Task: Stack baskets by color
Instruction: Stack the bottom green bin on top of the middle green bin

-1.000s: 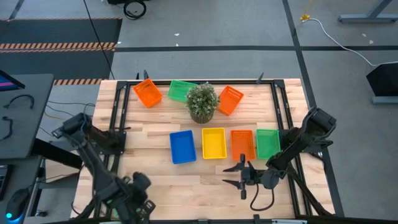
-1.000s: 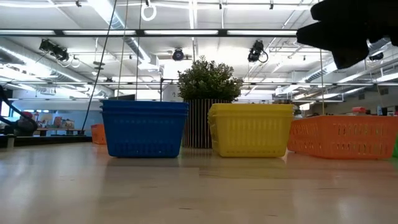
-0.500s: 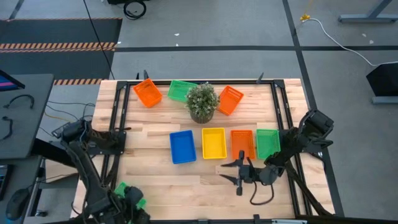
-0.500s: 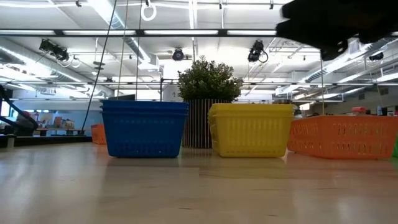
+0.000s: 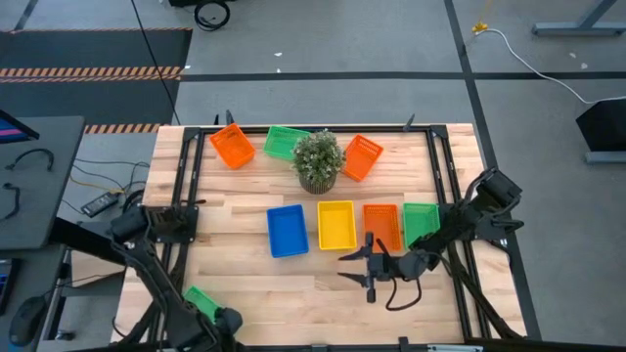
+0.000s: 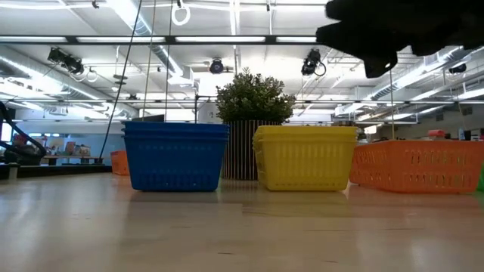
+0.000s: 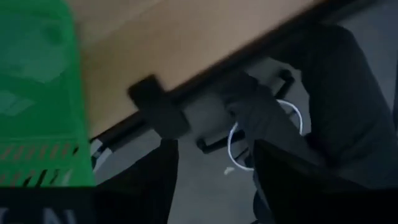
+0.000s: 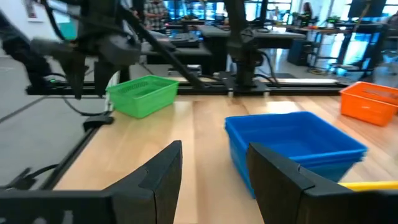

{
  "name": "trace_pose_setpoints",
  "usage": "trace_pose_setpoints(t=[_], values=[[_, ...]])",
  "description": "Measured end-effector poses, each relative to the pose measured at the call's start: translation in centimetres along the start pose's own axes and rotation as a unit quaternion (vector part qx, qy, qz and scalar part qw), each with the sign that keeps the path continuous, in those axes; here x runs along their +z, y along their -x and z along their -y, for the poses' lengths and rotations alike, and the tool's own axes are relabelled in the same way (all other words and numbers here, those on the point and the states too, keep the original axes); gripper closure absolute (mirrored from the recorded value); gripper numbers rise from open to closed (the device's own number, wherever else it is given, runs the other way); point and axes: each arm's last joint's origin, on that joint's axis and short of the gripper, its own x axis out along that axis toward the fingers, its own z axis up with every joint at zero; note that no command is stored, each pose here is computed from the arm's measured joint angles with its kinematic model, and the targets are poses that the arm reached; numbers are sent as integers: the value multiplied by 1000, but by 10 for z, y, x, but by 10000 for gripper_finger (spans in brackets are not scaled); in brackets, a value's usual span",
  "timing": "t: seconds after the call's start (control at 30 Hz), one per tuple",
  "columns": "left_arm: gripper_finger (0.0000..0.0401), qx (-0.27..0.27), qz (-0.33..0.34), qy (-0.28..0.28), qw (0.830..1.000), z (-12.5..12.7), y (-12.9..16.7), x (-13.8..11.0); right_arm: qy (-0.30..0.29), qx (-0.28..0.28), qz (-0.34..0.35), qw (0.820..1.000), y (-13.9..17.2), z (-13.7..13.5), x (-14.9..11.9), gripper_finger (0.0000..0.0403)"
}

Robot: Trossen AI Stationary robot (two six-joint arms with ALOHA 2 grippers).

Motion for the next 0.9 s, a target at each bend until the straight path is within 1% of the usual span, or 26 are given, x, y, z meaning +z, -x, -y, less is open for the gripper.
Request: trace_pose_setpoints(t=[0.07, 0.1, 0.2, 0.27, 0.37, 0.4, 0.57, 0.63, 0.7, 0.8, 0.9], values=[[197, -1, -3, -20, 1000, 7, 15, 0, -2, 6, 0, 1000, 2, -2, 0, 220], [202, 6, -7, -25, 1000, 9, 21, 0, -3, 7, 0, 1000, 2, -3, 0, 220], [219, 69, -19, -33, 997, 6, 35, 0, -11, 11, 0, 1000, 4, -5, 0, 220], [228, 94, -1, -27, 995, 0, 38, 0, -15, 13, 0, 1000, 5, -6, 0, 220], [232, 95, 59, -14, 994, -11, 31, -1, -15, 17, 0, 1000, 6, -8, 0, 220], [231, 95, 68, -10, 993, -15, 27, -1, -15, 18, 0, 1000, 6, -8, 0, 220], [203, 117, 87, 21, 989, -31, 8, 6, -9, 21, -1, 1000, 8, -10, -1, 220], [195, 117, 88, 21, 989, -34, 2, 9, -8, 22, -2, 1000, 8, -11, -1, 220], [197, 107, 80, 5, 991, -33, -4, 12, 0, 28, -2, 1000, 10, -14, -1, 220], [224, 109, 77, -24, 991, -31, -6, 17, 27, 45, 1, 999, 18, -23, -1, 220], [276, 124, 79, -66, 987, -31, -5, 23, 53, 43, 11, 998, 33, -34, 5, 220]])
